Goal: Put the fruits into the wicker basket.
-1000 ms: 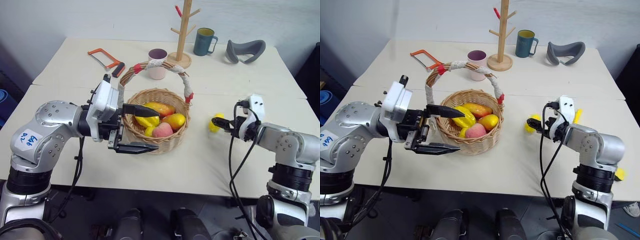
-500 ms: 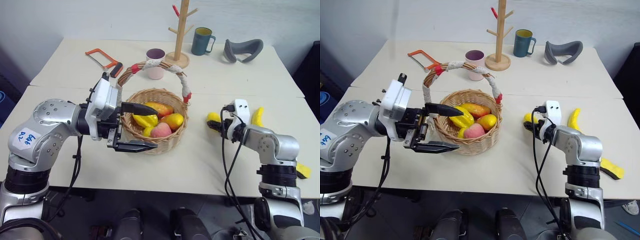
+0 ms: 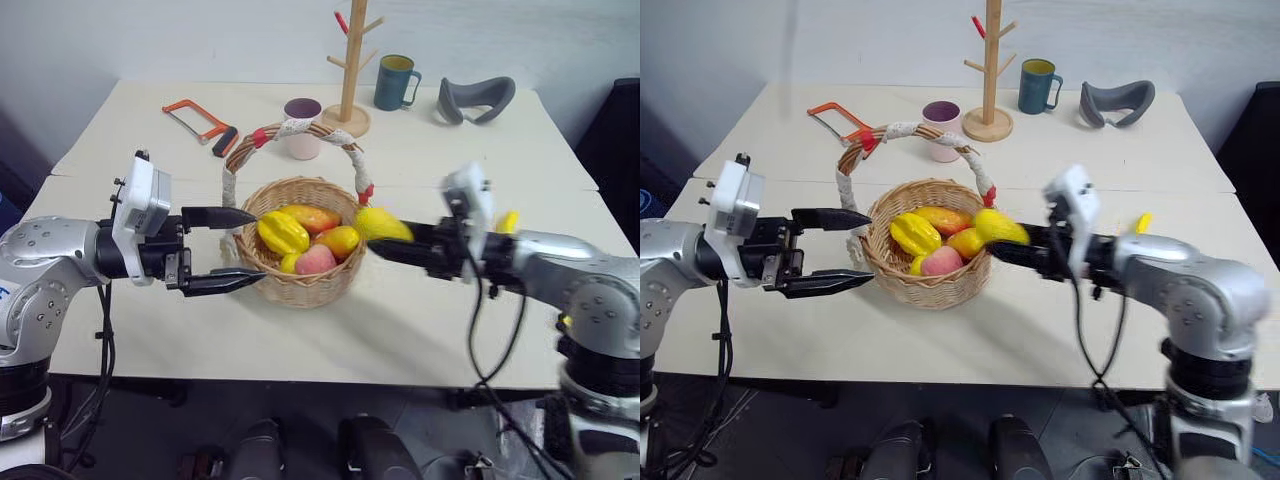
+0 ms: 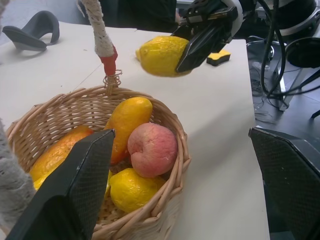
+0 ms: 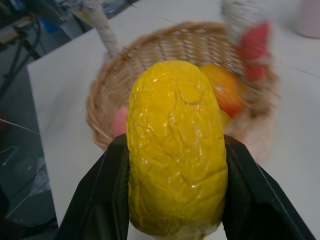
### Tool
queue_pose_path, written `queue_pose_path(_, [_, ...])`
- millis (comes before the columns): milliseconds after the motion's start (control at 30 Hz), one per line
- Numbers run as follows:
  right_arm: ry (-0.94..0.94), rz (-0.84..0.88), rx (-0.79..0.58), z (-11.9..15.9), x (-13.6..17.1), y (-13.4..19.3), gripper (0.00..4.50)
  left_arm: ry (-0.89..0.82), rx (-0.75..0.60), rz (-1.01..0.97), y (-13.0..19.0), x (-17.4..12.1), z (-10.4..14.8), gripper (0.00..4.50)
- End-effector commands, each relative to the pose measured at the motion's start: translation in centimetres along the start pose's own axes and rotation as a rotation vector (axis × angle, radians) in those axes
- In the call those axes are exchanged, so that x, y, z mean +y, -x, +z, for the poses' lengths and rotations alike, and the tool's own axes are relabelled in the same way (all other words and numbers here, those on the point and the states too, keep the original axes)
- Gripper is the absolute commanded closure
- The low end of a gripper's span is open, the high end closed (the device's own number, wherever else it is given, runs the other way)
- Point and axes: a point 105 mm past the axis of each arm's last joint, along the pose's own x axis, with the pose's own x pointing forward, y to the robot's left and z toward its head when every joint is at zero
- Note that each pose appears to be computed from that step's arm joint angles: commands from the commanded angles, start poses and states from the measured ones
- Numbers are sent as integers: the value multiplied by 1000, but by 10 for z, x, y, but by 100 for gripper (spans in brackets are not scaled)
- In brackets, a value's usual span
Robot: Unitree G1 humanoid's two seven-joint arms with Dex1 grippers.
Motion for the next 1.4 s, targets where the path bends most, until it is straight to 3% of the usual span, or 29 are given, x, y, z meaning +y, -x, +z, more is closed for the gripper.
queue_pose_path(33, [41, 13, -17, 13, 5, -23, 272, -41, -17, 14, 3, 1, 10, 0])
queue_pose_path(67, [51, -10, -11, 13, 1, -33, 272, -44, -19, 14, 3, 2, 10, 0])
queue_pose_path(200, [67, -110, 23, 14, -13, -63, 136, -52, -27, 10, 0, 2, 12, 0])
queue_pose_path(333, [83, -45, -9, 29, 0, -48, 12, -58, -47, -24, -9, -2, 13, 0])
queue_pose_path(600, [60, -3, -20, 26, 13, 17, 12, -60, -65, -62, -18, -2, 14, 0])
queue_pose_path(667, [74, -167, 23, 18, -6, 74, 12, -74, -78, -112, -26, -6, 18, 0])
queue_pose_path(767, [65, -436, 81, 13, -35, 134, 12, -87, -91, -160, -31, -11, 24, 0])
queue_pose_path(967, [28, -881, 249, -21, -105, 221, 12, -98, -116, -213, -38, -19, 30, 0])
queue_pose_path(1233, [-101, -981, 318, -80, -170, 220, 12, -116, -125, -217, -49, -23, 30, 0])
queue_pose_path(1400, [-172, -970, 338, -104, -187, 205, 12, -122, -129, -204, -47, -25, 32, 0])
